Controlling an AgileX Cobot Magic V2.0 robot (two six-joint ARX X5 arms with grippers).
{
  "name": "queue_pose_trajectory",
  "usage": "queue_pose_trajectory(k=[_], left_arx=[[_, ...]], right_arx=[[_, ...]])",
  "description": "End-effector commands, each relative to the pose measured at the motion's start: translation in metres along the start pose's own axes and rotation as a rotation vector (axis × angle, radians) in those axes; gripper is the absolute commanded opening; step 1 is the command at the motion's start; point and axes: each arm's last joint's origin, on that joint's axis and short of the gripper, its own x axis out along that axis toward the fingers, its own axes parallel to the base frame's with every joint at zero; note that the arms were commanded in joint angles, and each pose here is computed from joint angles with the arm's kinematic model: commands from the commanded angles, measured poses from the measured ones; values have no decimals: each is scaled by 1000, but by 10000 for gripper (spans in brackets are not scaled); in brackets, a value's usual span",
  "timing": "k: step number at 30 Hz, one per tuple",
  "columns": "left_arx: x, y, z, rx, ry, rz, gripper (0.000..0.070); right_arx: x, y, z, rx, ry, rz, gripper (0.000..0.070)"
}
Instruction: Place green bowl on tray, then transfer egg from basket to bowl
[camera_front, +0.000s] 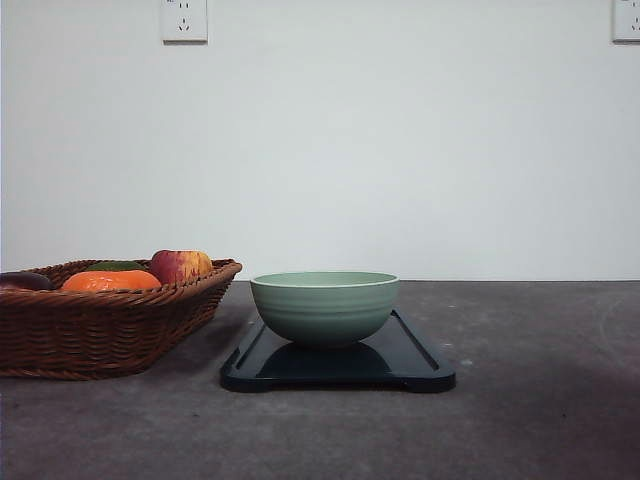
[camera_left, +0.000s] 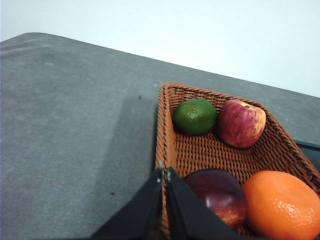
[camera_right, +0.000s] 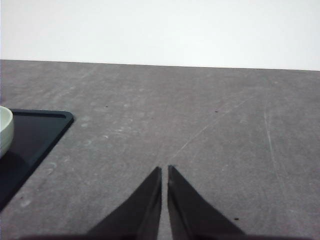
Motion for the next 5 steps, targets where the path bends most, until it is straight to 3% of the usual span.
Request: queue_pose_trajectory(k=[1, 5], left_arx=[[2, 1, -5, 1, 5, 5, 0], [2, 1, -5, 1, 5, 5, 0]], right_arx=[[0, 0, -1, 11, -3, -1, 13], [0, 0, -1, 11, -3, -1, 13]])
